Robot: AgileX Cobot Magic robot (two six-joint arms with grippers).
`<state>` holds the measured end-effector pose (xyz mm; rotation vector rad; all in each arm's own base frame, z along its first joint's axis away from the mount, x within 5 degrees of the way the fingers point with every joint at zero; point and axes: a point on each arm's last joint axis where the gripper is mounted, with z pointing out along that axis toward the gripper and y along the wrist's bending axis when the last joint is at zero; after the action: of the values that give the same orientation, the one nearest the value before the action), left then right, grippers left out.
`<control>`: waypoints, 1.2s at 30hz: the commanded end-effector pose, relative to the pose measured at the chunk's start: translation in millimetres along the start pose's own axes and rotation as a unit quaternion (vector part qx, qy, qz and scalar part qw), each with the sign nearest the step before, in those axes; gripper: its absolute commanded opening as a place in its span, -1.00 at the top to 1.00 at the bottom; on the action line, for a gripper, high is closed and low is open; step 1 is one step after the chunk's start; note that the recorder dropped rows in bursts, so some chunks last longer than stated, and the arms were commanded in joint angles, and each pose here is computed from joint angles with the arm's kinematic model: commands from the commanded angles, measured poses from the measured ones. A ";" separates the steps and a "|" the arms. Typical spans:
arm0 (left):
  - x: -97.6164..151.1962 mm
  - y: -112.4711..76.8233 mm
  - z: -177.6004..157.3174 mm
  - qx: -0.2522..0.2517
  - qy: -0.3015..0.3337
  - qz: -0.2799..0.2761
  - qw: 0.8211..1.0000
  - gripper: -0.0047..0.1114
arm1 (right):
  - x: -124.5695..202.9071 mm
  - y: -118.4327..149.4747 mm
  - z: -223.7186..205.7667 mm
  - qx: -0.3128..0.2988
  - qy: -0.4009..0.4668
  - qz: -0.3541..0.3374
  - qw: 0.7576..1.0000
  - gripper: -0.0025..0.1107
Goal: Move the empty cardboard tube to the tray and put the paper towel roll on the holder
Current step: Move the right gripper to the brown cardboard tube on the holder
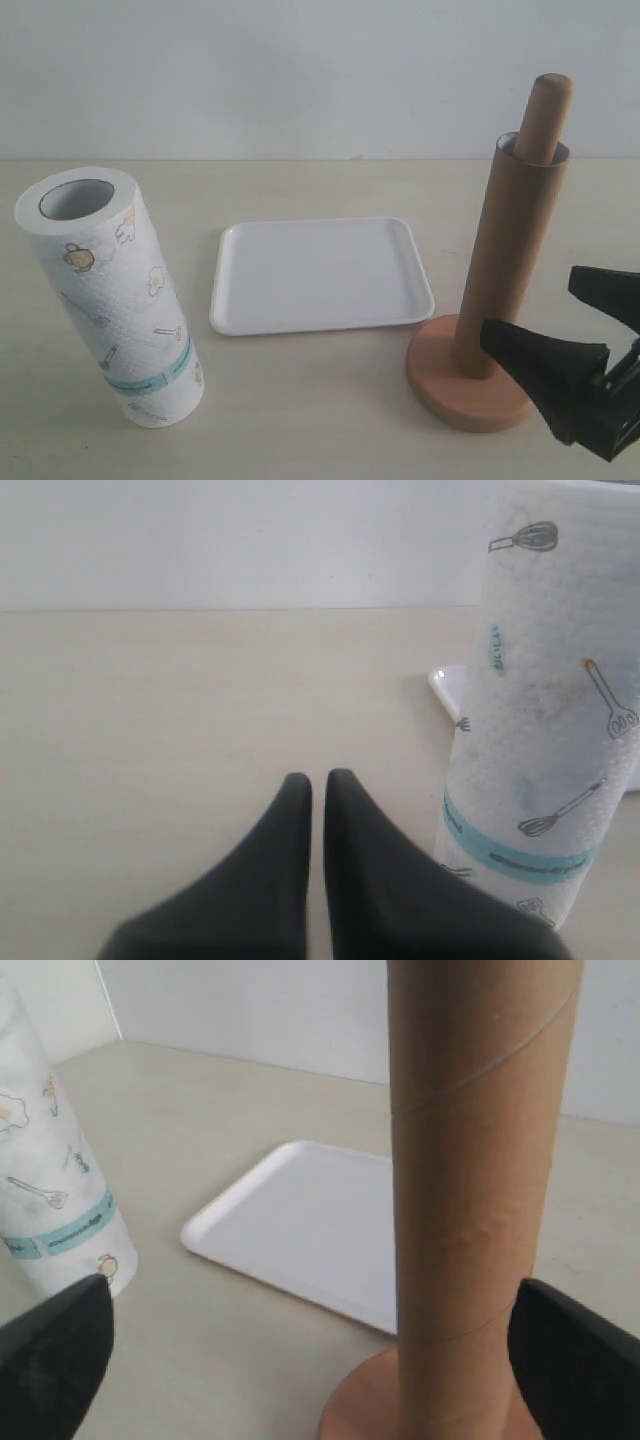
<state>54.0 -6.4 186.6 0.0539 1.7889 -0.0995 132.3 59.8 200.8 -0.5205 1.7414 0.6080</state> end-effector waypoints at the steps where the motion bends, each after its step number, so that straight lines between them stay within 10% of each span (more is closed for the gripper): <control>1: 1.0 0.0 0.2 0.000 0.000 -0.008 1.000 0.84 | -5.6 -7.3 1.2 0.032 -0.024 -0.029 0.999 -0.90; 36: 1.0 0.0 0.2 0.000 0.000 -0.008 1.000 0.84 | -5.9 -58.3 75.6 -0.014 -0.075 -0.050 0.996 -0.90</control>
<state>54.0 -6.4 186.6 0.0539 1.7889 -0.0995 223.0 63.3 181.9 -0.5562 1.5637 0.5754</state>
